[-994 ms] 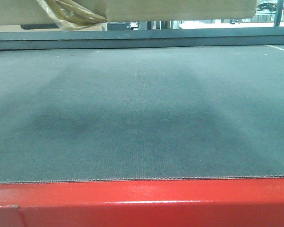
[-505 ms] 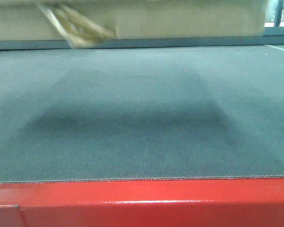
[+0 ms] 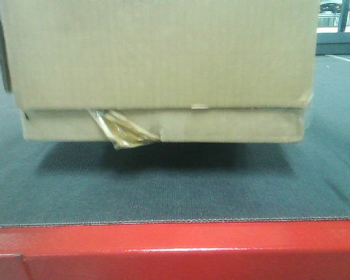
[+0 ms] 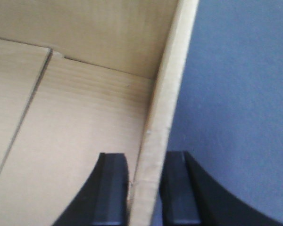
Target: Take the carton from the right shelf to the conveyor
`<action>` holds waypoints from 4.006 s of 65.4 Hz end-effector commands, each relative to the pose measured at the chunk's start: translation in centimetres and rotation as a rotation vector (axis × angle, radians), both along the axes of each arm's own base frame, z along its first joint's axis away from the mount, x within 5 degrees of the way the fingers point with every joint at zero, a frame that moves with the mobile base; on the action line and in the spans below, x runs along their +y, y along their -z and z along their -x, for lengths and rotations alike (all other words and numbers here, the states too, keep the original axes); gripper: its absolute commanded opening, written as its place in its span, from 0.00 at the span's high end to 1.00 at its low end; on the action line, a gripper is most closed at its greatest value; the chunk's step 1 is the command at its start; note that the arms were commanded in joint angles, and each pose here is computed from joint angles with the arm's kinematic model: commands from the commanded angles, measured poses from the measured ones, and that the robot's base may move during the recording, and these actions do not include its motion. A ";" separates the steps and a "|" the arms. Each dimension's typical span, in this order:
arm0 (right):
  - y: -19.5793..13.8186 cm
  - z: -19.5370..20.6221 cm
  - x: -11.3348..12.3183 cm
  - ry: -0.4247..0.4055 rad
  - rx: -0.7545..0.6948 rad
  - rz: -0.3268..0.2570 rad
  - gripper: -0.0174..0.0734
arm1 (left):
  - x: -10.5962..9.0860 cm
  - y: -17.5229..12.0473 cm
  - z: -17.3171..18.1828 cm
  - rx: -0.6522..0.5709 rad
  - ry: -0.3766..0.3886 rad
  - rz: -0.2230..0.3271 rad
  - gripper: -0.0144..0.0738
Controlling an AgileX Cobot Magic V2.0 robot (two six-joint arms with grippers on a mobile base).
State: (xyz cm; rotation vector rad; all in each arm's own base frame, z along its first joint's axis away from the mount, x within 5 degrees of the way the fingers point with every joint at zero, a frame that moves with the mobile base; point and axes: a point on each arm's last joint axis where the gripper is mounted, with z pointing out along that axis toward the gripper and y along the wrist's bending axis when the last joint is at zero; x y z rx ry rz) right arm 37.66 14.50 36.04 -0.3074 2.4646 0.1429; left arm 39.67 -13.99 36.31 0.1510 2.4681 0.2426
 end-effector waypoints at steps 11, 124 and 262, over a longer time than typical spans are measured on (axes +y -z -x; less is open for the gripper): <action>0.2 -0.9 0.4 0.007 -0.050 -0.025 0.18 | -1.6 -0.7 0.2 -0.039 0.077 0.090 0.13; 6.2 28.9 -14.0 0.204 -0.687 -0.092 0.89 | 14.1 6.5 33.0 -0.951 0.048 0.206 0.84; 5.1 34.5 -14.6 0.202 -0.991 -0.160 0.89 | 14.4 15.3 34.0 -0.959 0.021 0.138 0.84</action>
